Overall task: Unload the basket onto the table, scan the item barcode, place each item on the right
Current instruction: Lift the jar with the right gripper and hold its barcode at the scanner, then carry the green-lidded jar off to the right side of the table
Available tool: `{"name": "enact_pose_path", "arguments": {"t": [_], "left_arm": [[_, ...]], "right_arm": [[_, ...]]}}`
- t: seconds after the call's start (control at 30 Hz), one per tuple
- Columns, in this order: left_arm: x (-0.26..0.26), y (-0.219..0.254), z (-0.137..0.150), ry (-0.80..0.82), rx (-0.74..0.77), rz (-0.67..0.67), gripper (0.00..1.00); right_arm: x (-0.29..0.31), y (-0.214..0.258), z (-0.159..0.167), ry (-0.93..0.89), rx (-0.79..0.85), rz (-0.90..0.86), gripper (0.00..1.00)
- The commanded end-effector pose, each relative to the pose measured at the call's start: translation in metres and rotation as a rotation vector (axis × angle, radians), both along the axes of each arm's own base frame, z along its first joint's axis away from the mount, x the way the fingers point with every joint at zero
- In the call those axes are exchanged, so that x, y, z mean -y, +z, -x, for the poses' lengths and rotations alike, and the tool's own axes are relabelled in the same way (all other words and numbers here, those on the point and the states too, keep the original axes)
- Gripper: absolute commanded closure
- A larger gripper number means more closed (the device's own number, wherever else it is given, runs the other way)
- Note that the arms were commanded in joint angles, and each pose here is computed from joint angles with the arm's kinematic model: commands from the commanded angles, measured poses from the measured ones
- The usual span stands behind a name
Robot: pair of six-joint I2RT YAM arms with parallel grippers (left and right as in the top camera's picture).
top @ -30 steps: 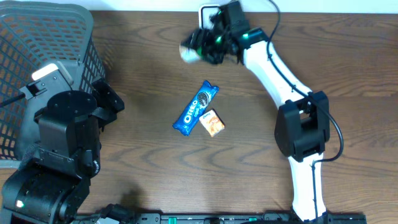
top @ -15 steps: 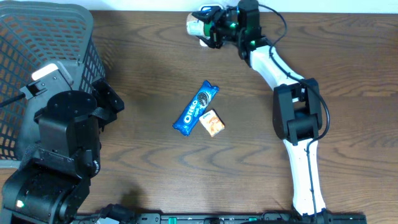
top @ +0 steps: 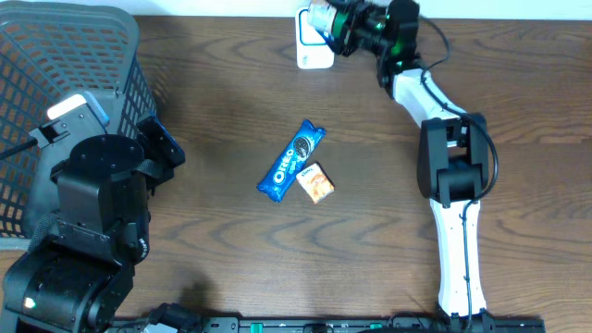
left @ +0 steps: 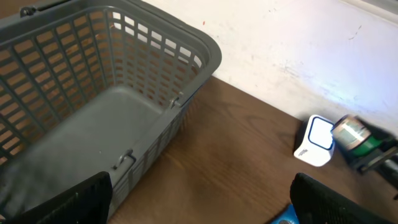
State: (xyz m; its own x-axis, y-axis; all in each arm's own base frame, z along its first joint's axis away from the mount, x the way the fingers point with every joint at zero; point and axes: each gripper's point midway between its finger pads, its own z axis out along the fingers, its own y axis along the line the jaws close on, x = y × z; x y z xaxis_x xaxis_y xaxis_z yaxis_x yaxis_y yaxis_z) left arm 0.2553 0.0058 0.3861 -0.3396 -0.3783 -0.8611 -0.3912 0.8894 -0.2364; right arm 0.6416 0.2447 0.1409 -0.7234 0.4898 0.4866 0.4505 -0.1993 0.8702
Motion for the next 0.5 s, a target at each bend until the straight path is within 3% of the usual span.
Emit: {"name": "enact_pose_path", "arguments": {"t": [0.0, 0.47], "left_arm": [[-0.0033, 0.0015, 0.0008, 0.009, 0.000, -0.018, 0.08], [-0.0033, 0.0015, 0.0008, 0.009, 0.000, -0.018, 0.09]], "right_arm": [[-0.0171, -0.0219, 0.0111, 0.066, -0.089, -0.026, 0.58], [-0.0256, -0.0288, 0.0131, 0.059, -0.128, -0.016, 0.56]]}}
